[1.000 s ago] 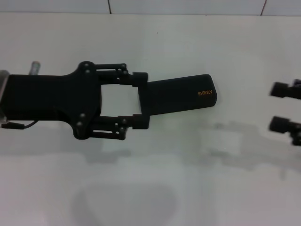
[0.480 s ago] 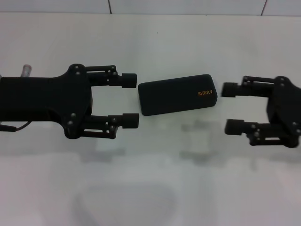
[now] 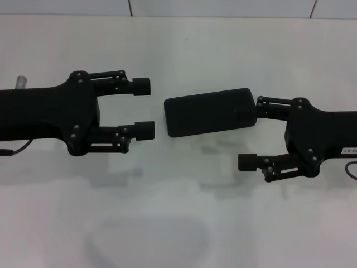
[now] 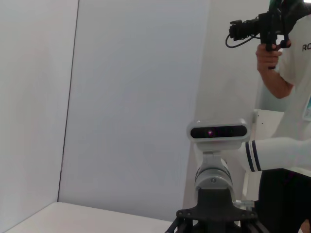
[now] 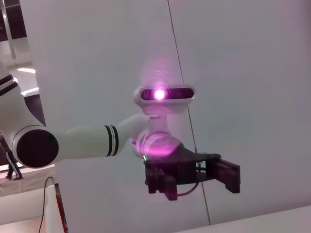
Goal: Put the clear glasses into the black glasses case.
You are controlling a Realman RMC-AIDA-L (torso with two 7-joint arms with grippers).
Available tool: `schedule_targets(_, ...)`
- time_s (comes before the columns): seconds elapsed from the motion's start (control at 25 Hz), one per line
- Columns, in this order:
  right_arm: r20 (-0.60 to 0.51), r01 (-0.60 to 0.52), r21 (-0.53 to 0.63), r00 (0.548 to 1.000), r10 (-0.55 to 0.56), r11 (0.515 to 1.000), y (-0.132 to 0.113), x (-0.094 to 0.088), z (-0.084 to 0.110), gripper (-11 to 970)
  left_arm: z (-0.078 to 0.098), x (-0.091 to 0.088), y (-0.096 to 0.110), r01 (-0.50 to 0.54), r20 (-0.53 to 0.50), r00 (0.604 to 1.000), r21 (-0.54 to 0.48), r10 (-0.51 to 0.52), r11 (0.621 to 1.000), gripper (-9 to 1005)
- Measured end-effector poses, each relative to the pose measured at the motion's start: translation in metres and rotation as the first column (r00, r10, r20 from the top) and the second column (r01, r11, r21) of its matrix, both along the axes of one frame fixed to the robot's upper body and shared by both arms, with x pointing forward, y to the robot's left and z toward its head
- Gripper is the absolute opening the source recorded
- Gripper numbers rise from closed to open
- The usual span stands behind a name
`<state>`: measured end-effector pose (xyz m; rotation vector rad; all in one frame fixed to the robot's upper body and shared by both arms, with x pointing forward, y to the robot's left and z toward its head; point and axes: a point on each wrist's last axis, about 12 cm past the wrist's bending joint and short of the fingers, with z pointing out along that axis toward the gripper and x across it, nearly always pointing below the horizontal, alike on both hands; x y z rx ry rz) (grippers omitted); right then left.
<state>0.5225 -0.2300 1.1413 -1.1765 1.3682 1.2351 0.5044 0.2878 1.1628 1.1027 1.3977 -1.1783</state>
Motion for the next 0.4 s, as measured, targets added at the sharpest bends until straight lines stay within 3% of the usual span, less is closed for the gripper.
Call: schedule_targets(0.4, 0.010, -0.018, 0.035, 1.000, 0.018, 0.999, 0.0011, -0.0010, 0.0053, 880, -0.0027, -0.0025, 0.0003, -0.003, -0.001, 1.000, 0.000, 0.003, 1.000, 740)
